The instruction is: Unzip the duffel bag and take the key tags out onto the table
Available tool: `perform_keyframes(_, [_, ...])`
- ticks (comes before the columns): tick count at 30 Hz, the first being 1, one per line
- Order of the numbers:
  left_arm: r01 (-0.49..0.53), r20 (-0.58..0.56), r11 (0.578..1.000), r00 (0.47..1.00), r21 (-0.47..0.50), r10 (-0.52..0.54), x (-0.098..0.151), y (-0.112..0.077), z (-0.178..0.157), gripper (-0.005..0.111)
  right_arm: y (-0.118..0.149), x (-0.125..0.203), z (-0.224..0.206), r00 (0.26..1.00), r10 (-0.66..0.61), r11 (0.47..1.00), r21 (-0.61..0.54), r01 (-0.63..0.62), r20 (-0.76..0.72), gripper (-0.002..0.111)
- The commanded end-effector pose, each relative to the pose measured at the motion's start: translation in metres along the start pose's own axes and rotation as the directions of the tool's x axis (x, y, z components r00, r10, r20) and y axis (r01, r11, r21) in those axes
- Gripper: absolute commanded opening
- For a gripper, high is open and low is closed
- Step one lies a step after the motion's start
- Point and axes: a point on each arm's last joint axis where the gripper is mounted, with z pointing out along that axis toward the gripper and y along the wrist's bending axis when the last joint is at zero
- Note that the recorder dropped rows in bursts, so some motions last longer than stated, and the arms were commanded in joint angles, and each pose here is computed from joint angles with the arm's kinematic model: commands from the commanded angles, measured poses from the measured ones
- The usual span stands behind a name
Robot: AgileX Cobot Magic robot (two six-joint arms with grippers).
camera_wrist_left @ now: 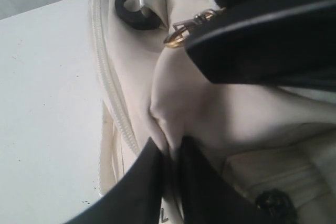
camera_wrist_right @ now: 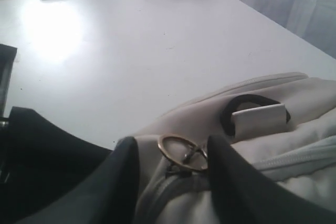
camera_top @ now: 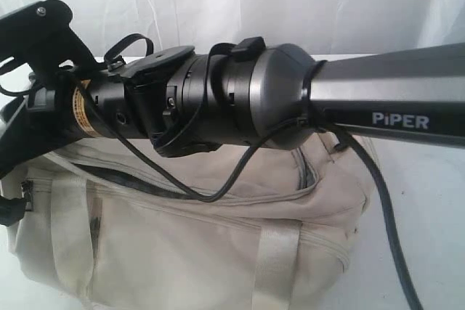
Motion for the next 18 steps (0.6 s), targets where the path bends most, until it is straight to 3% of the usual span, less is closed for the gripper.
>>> perform_keyframes(1, [-0.028, 0.009, 0.999, 1.0, -0.024, 0.028, -0.0033, 0.0028, -0.0007, 0.0, 0.003, 0.0022, 0.0016, 0.999, 0.044, 0.998, -0.033, -0.044, -0.003, 0.04])
perform_keyframes(11, [-0.084, 0.01, 0.996, 0.996, -0.034, 0.084, -0.0035, 0.0036, -0.0007, 0.0, 0.0102, -0.002, -0.0016, 0.999, 0.048, 0.993, -0.111, -0.047, 0.011, 0.04])
perform_keyframes(18, [-0.123, 0.01, 0.992, 0.992, -0.041, 0.123, -0.0038, 0.0042, -0.0007, 0.0, 0.008, 0.0015, -0.0065, 0.988, 0.139, 0.969, -0.195, -0.15, -0.067, 0.04])
